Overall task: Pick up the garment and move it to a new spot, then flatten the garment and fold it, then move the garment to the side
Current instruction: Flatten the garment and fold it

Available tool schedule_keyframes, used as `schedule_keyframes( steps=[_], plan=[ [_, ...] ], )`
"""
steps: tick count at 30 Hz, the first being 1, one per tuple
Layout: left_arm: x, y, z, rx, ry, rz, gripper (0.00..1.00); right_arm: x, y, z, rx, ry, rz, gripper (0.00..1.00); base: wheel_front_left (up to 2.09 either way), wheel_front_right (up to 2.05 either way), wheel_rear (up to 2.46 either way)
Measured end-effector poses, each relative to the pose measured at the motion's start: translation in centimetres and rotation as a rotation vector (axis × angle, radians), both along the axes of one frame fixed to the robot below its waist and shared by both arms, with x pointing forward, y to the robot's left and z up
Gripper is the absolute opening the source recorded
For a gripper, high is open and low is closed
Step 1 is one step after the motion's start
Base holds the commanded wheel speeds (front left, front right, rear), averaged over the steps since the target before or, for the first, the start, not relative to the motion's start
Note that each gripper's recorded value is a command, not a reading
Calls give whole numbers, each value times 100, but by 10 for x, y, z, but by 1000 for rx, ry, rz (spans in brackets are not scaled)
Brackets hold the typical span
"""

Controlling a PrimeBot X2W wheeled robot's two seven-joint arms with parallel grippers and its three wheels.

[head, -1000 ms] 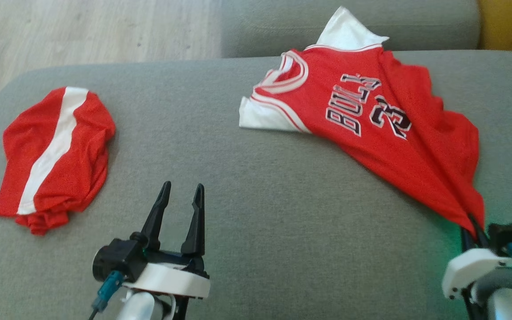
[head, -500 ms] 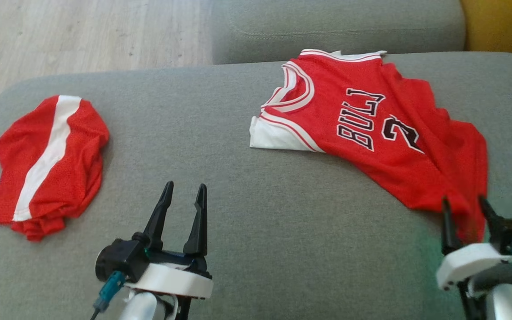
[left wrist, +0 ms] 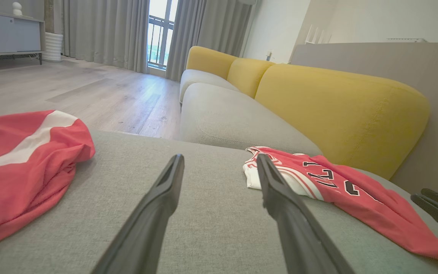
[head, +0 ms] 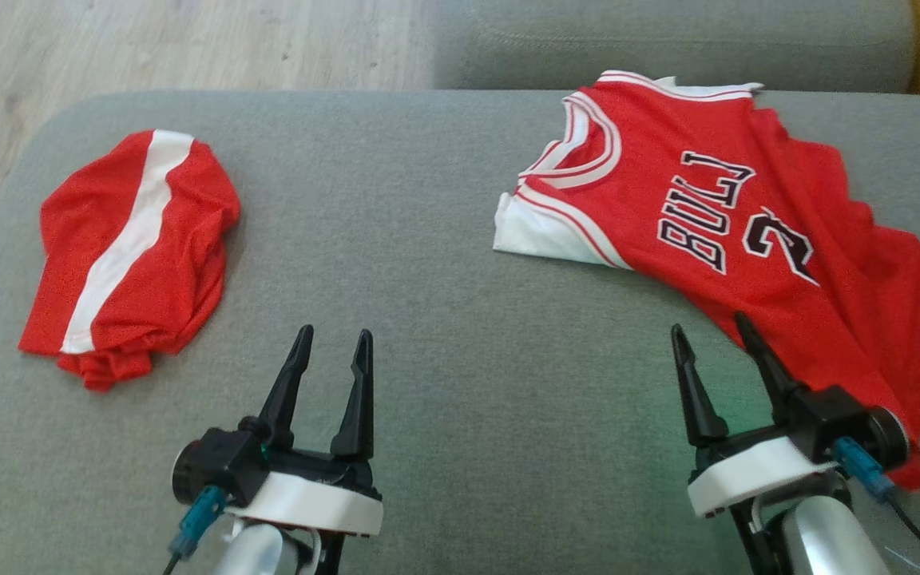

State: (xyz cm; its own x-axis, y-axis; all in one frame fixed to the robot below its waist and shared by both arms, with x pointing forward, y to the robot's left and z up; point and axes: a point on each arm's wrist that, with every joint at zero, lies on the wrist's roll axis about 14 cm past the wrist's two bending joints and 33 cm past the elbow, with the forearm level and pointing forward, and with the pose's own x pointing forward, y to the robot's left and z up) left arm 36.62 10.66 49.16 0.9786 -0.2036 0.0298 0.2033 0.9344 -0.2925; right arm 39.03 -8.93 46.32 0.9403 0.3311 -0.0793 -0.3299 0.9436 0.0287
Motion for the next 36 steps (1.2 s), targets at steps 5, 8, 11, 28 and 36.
schedule_keyframes(
  steps=[5, 8, 11, 28, 36],
  plan=[
    [0, 8, -6, 4, 19, 24, 100, 6, 23, -9, -8, 23, 68, 100, 0, 0, 0],
    [0, 13, -9, 7, 28, 39, 100, 17, 41, -6, -23, 5, 122, 100, 0, 0, 0],
    [2, 20, -9, 10, 29, 55, 100, 31, 65, -9, -66, 11, 199, 100, 0, 0, 0],
    [-6, 52, -20, 8, 82, 165, 100, 79, 116, -75, -298, 232, 380, 100, 0, 0, 0],
    [-5, 66, -24, 17, 103, 215, 100, 109, 122, -96, -378, 271, 406, 100, 0, 0, 0]
  ],
)
